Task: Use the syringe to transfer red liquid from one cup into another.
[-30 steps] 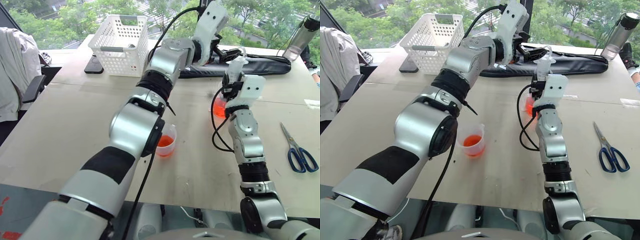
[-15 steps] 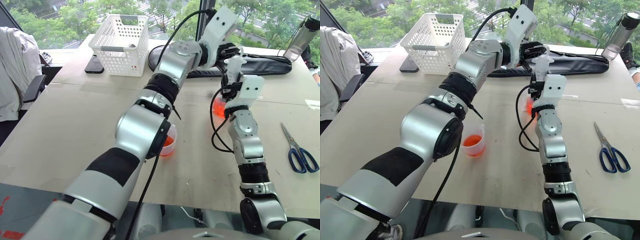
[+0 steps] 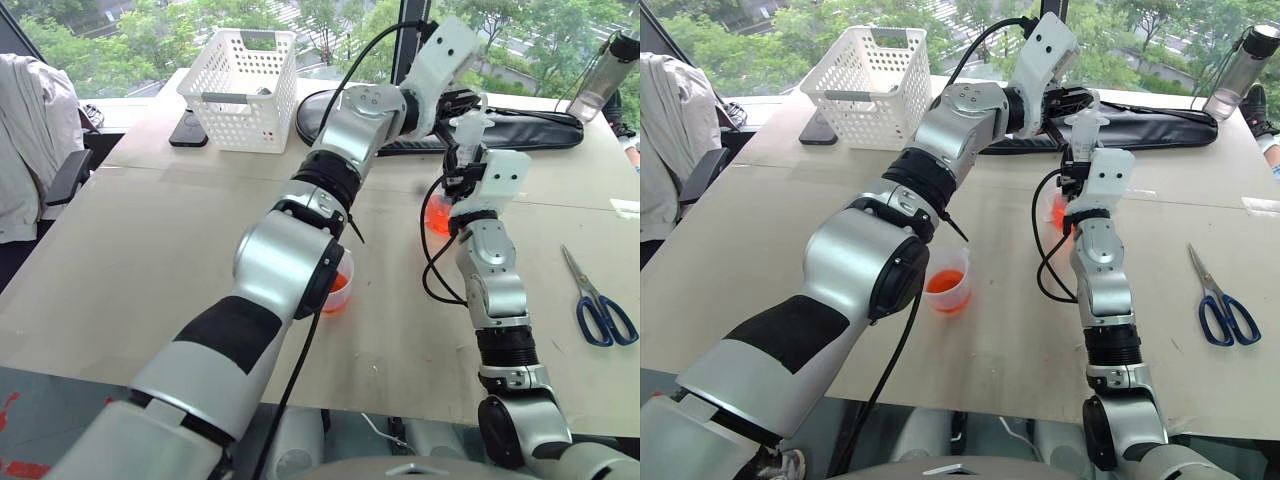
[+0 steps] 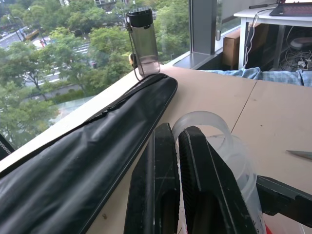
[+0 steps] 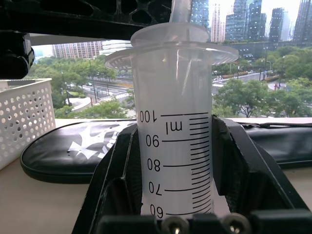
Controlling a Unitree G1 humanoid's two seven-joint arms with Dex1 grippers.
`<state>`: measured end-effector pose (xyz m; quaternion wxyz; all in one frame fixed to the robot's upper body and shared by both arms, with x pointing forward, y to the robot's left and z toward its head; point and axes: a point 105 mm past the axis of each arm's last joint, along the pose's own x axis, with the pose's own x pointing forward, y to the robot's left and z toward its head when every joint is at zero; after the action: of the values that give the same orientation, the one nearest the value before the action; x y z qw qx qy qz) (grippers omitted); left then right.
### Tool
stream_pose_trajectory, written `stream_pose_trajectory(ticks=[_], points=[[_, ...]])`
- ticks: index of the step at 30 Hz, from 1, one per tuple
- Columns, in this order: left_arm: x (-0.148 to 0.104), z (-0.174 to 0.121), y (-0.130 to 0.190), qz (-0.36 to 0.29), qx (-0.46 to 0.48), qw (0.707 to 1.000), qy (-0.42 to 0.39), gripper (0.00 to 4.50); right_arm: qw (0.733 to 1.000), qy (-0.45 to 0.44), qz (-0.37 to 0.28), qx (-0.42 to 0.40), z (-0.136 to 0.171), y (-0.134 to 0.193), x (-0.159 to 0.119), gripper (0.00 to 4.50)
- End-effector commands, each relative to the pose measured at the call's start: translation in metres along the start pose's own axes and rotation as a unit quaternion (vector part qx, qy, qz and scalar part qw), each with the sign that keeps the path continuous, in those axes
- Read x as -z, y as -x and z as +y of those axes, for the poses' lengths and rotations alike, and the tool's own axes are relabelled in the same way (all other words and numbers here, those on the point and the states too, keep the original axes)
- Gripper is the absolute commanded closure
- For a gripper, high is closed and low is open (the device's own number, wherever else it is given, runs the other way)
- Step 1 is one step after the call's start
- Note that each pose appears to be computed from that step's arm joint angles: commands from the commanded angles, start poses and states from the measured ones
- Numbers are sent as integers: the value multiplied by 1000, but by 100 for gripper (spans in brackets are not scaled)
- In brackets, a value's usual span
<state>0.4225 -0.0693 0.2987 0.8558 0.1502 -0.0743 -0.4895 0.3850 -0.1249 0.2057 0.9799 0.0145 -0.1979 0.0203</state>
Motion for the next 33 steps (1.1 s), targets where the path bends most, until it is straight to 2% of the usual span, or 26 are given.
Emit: stream_pose_trajectory(ticks=[1, 17, 33], points=[[-51, 8, 4, -72, -21, 996, -38, 450, 1000, -8, -4, -3, 2, 3, -3, 299], [-63, 16, 8, -92, -41, 994, -35, 450, 1000, -9, 6, -5, 3, 5, 1, 299], [-63, 16, 8, -92, -42, 994, -36, 450, 1000, -8, 5, -2, 2, 5, 0, 299]])
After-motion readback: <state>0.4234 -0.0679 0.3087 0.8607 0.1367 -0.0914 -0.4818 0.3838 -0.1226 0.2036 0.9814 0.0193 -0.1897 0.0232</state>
